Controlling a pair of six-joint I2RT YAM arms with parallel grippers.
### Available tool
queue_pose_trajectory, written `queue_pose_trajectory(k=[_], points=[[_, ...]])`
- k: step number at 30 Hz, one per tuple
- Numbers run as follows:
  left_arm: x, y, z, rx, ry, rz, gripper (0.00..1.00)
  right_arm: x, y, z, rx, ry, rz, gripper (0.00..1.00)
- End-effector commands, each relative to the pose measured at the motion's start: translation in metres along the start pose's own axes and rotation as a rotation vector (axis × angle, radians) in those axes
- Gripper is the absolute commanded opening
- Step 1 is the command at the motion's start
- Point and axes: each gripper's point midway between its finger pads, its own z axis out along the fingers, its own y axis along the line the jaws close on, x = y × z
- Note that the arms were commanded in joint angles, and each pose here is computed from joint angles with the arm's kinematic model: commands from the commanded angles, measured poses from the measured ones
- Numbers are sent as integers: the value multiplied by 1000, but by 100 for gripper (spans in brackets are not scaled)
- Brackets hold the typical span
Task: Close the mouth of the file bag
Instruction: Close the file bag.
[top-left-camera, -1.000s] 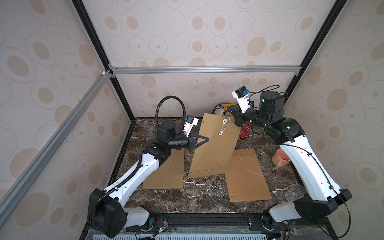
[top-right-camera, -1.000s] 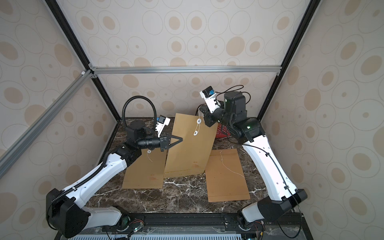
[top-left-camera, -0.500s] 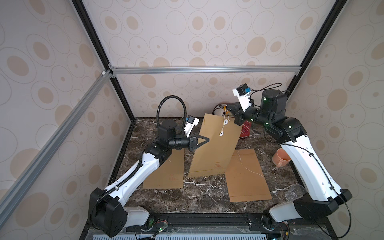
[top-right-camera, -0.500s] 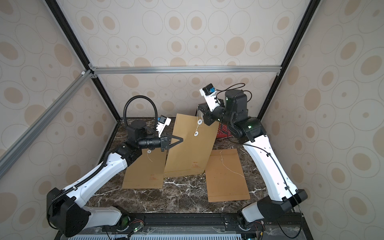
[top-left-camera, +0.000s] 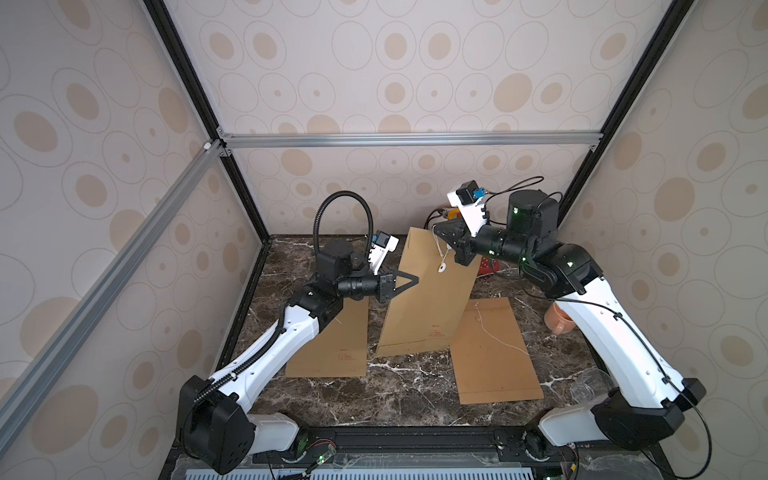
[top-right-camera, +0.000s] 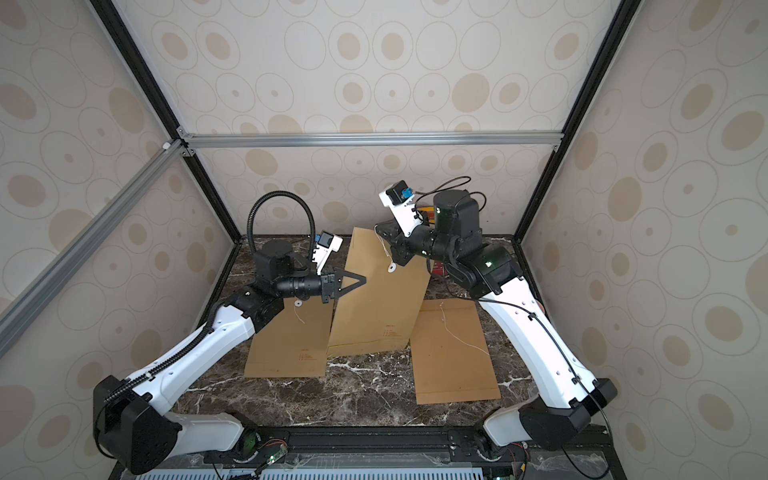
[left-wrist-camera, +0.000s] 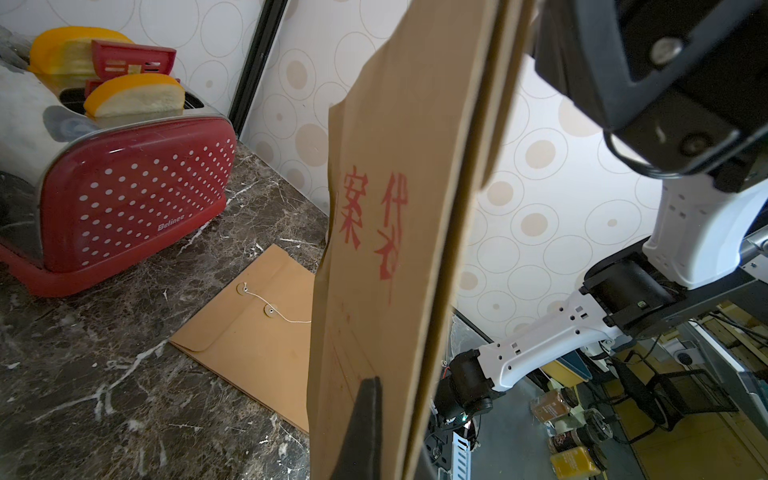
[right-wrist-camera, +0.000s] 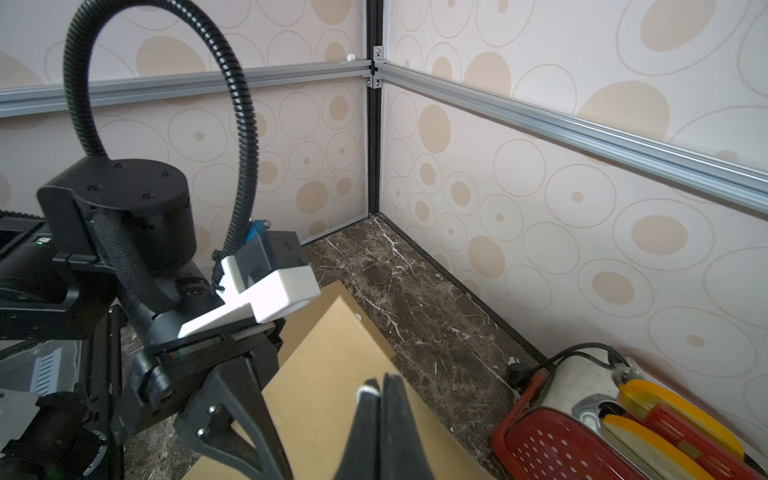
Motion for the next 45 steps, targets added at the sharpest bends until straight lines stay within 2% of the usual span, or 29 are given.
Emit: queue_pose_trajectory(k=[1,9,25,45], points=[[-18,-14,-1,28,-31,58,0,-5,19,-1,-43,-14,-12,0],[-18,-15,0,36,-33,52,0,14,38,4,-93,25,8,0],[-25,-19,-1,61,-79,39,0,56,38,-5,-47,71,87,0],[-38,-26,-8,105,-166,35,0,129,17,-30,164,144,201,0]])
